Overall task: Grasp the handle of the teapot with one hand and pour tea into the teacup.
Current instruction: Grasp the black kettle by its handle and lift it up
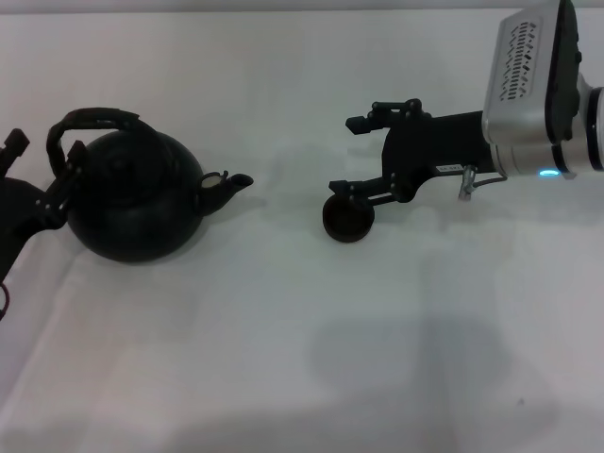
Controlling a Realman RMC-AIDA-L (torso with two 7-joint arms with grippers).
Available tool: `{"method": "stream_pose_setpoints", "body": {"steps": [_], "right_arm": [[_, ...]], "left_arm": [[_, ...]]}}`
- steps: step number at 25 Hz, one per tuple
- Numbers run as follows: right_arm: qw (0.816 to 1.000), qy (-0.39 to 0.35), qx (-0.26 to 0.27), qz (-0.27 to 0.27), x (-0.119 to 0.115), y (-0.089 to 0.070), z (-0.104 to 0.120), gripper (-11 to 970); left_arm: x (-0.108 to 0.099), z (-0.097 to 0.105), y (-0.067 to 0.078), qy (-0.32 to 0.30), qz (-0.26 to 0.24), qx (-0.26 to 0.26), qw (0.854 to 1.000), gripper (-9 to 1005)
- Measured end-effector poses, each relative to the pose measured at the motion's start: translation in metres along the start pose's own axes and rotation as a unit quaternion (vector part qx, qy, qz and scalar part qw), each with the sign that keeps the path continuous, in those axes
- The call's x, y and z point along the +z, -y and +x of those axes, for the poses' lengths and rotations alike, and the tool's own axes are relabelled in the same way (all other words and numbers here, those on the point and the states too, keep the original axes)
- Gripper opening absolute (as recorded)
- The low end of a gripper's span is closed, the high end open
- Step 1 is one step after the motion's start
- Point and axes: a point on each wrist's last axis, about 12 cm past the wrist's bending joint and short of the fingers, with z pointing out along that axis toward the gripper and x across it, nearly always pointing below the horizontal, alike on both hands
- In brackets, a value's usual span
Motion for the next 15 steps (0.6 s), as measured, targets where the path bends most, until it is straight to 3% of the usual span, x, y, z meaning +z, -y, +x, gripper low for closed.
{"method": "stream_pose_setpoints", "body": {"steps": [3, 11, 15], "right_arm": [[1.000, -0.001, 0.001, 0.002, 0.0002, -0.0002, 0.0009, 877], [1.000, -0.004, 0.003, 0.010, 0.0002, 0.0001, 0.0039, 877], [1.000, -0.004, 0.003, 0.010, 0.0012, -0.0005, 0.0036, 877]], "left_arm": [[0.0000, 0.0010, 0.0005, -0.003, -0.001, -0.001, 1.000, 821], [-0.0023, 0.0020, 0.0008, -0.003, -0.006, -0.001, 1.000, 621], [-0.0004, 0.0016, -0.0006, -0.005, -0.007, -0.014, 1.000, 420]]}}
